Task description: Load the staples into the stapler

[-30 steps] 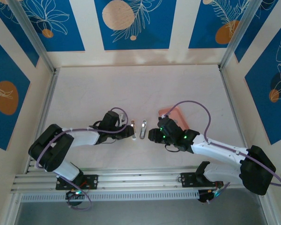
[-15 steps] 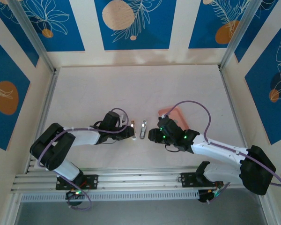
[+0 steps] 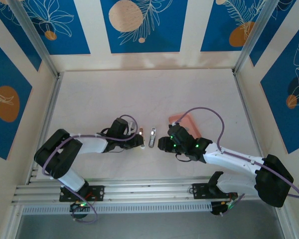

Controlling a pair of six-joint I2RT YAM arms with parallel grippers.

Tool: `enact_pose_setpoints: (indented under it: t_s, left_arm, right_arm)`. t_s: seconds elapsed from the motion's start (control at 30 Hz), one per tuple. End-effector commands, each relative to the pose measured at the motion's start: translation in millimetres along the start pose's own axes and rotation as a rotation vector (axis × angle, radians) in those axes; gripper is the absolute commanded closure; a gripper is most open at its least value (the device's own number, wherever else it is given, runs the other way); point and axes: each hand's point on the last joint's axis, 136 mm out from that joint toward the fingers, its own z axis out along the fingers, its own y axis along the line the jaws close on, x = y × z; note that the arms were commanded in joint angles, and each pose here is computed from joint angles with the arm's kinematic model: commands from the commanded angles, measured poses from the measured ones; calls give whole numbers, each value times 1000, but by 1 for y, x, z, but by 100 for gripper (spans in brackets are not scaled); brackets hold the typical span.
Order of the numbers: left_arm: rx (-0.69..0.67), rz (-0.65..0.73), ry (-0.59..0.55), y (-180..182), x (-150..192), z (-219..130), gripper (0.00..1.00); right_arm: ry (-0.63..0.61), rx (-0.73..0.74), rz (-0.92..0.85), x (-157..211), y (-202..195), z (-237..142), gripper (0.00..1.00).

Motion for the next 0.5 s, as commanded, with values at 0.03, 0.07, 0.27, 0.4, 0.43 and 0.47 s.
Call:
enact_pose_setpoints:
  t_s: [0.03,0.07,0.27,0.4,0.43,0.47]
  left_arm:
    - [17,6,27,-7,3,4,70]
    - [19,7,27,-8,3,4,70]
    - [16,5,30,-7,3,5,75]
    - [17,8,33,-8,3,5,78]
    - [16,9,34,-7,3,5,78]
    - [16,10,35,-7,3,5,78]
  right_arm:
    - [-15,-16,9,0,1,-4,62]
    - [-16,-16,8,0,1,-4,62]
    - [-15,-16,8,1,0,-4,62]
    - [-18,-16,9,1,0,-5,62]
    - [-19,-17,11,0,0,-5,62]
    - [-18,-16,9,1,-1,-5,62]
